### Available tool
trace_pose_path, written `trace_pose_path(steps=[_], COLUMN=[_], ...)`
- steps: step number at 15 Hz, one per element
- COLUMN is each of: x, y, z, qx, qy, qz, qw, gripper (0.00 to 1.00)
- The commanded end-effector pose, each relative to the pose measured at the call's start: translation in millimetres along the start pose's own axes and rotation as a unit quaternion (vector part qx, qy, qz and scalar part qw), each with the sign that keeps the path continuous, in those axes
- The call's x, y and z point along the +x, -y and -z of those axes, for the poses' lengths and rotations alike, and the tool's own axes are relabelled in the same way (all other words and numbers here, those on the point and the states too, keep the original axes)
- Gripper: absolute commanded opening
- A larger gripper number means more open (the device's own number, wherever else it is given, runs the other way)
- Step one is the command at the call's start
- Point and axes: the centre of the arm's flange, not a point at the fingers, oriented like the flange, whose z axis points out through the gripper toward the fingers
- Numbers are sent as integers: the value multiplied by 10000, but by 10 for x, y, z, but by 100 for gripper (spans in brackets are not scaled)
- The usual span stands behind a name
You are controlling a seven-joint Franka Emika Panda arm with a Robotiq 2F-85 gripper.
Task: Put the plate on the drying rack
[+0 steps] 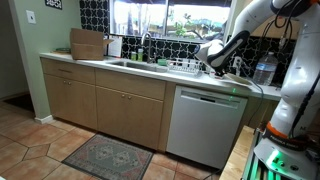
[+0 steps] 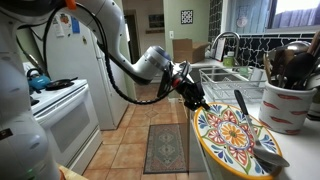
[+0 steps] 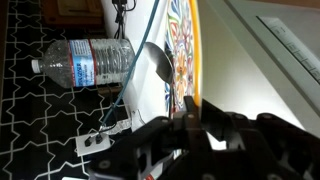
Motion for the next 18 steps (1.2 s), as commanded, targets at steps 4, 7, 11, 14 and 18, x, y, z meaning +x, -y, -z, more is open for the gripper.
trace_pose_path(steps=[4, 7, 11, 14, 18], x=[3, -40, -100, -96, -60], y=[-73, -116, -204, -273, -334], z=[105, 263, 575, 885, 1376], qx=[-517, -738, -1149, -1384, -1513], qy=[-144, -267, -496, -775, -1421], qz=[-23, -56, -121, -114, -79], qw=[9986, 9969, 9921, 9873, 9782], gripper=[8, 7, 7, 7, 7])
